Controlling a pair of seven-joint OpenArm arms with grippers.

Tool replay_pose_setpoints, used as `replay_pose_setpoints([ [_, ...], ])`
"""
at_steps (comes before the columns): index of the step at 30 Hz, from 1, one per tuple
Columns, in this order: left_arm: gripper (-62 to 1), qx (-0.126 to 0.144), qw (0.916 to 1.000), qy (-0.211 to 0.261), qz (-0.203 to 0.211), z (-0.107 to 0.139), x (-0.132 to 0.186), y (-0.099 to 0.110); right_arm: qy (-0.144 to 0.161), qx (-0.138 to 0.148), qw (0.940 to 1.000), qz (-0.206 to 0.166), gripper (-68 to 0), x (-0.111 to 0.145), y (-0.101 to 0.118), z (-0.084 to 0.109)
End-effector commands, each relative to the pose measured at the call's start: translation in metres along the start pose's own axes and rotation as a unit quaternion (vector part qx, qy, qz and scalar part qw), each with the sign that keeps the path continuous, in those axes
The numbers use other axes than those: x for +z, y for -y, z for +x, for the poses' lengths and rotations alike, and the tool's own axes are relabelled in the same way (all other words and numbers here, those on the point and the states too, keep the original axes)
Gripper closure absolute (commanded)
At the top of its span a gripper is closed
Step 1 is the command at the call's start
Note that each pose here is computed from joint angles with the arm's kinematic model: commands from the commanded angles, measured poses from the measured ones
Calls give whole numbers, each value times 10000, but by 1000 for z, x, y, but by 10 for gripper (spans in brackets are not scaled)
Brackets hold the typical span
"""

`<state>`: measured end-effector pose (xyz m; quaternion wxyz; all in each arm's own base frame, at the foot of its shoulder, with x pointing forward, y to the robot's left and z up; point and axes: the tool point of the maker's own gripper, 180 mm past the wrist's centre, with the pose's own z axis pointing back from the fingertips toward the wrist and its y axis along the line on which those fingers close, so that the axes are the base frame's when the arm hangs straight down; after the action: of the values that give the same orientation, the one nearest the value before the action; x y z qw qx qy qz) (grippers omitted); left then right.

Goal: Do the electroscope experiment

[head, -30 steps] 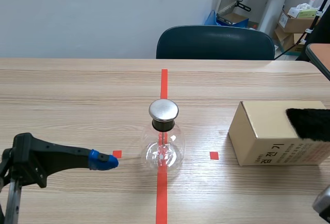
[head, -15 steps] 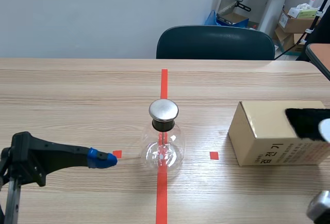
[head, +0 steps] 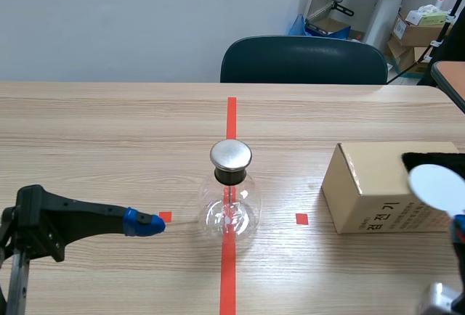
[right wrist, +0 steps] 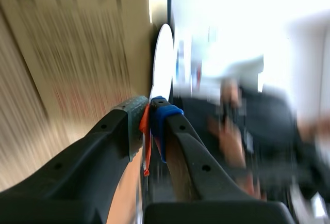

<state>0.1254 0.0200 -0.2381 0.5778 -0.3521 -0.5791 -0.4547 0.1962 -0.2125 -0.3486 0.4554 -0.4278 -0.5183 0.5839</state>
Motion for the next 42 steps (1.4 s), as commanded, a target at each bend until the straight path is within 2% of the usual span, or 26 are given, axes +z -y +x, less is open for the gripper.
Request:
replay_pose_setpoints([
  [1, -446, -7, 9999, 122, 39, 7, -2, -1, -125, 252, 9992, -290, -10, -1, 14, -9],
  [3, -446, -7, 9999, 124, 39, 7, -2, -1, -695, 184, 9968, -346, -10, 1, 17, -29],
  [4, -446, -6, 9999, 124, 38, 7, -2, -1, -1079, 158, 9934, -364, -10, 4, 17, -43],
  [6, -446, -6, 9999, 126, 38, 7, -2, -1, -1533, 144, 9874, -370, -10, 8, 18, -59],
  [7, -446, -6, 9999, 128, 38, 7, -2, -1, -1546, 147, 9872, -369, -10, 8, 18, -59],
  [8, -446, -6, 9999, 128, 38, 7, -2, -1, -1390, 169, 9895, -353, -10, 6, 17, -54],
  [11, -446, -6, 9999, 145, 39, 8, -2, -1, -399, 254, 9985, -288, -10, 0, 15, -19],
  [12, -446, -6, 9999, 145, 39, 8, -2, -1, -145, 257, 9992, -286, -10, -1, 14, -9],
  [13, -446, -7, 9999, 145, 40, 8, -2, -1, -53, 256, 9992, -286, -10, -1, 14, -6],
  [14, -446, -7, 9999, 147, 40, 8, -2, -1, -100, 248, 9992, -291, -10, -1, 14, -8],
  [15, -446, -7, 9999, 149, 40, 8, -2, -1, -314, 215, 9988, -320, -10, 0, 15, -15],
  [18, -446, -7, 9999, 168, 40, 9, -2, -1, -1250, 152, 9914, -364, -10, 5, 17, -49],
  [19, -446, -7, 9999, 166, 40, 8, -2, -1, -1399, 146, 9894, -367, -10, 7, 17, -54],
  [21, -446, -7, 9999, 168, 40, 9, -2, -1, -1265, 163, 9912, -355, -10, 5, 17, -49],
  [24, -446, -7, 9999, 168, 40, 9, -2, -1, -322, 241, 9987, -308, -10, -1, 15, -16],
  [25, -446, -9, 9998, 168, 41, 9, -2, -1, -113, 243, 9992, -307, -10, -1, 15, -8],
  [26, -446, -9, 9998, 168, 41, 9, -2, -1, -53, 244, 9992, -307, -10, -1, 15, -6],
  [27, -446, -9, 9998, 168, 41, 9, -2, -1, -122, 235, 9992, -315, -10, -1, 15, -9],
  [29, -446, -9, 9998, 168, 41, 9, -2, -1, -683, 175, 9969, -351, -10, 1, 17, -29],
  [31, -446, -9, 9998, 168, 41, 9, -2, -1, -1299, 151, 9908, -362, -10, 6, 17, -50],
  [32, -446, -9, 9998, 168, 41, 9, -2, -1, -1461, 150, 9885, -363, -10, 7, 17, -56],
  [34, -446, -9, 9998, 168, 41, 9, -2, -1, -1353, 182, 9900, -341, -10, 6, 17, -52],
  [36, -446, -9, 9998, 168, 41, 9, -2, -1, -770, 241, 9963, -296, -10, 1, 15, -32],
  [38, -446, -9, 9998, 168, 41, 9, -2, -1, -255, 256, 9989, -284, -10, -1, 14, -13],
  [40, -446, -9, 9998, 168, 41, 9, -2, -1, -289, 236, 9989, -298, -10, 0, 15, -14],
  [42, -446, -9, 9998, 168, 41, 9, -2, -1, -841, 207, 9957, -320, -10, 2, 16, -34],
])
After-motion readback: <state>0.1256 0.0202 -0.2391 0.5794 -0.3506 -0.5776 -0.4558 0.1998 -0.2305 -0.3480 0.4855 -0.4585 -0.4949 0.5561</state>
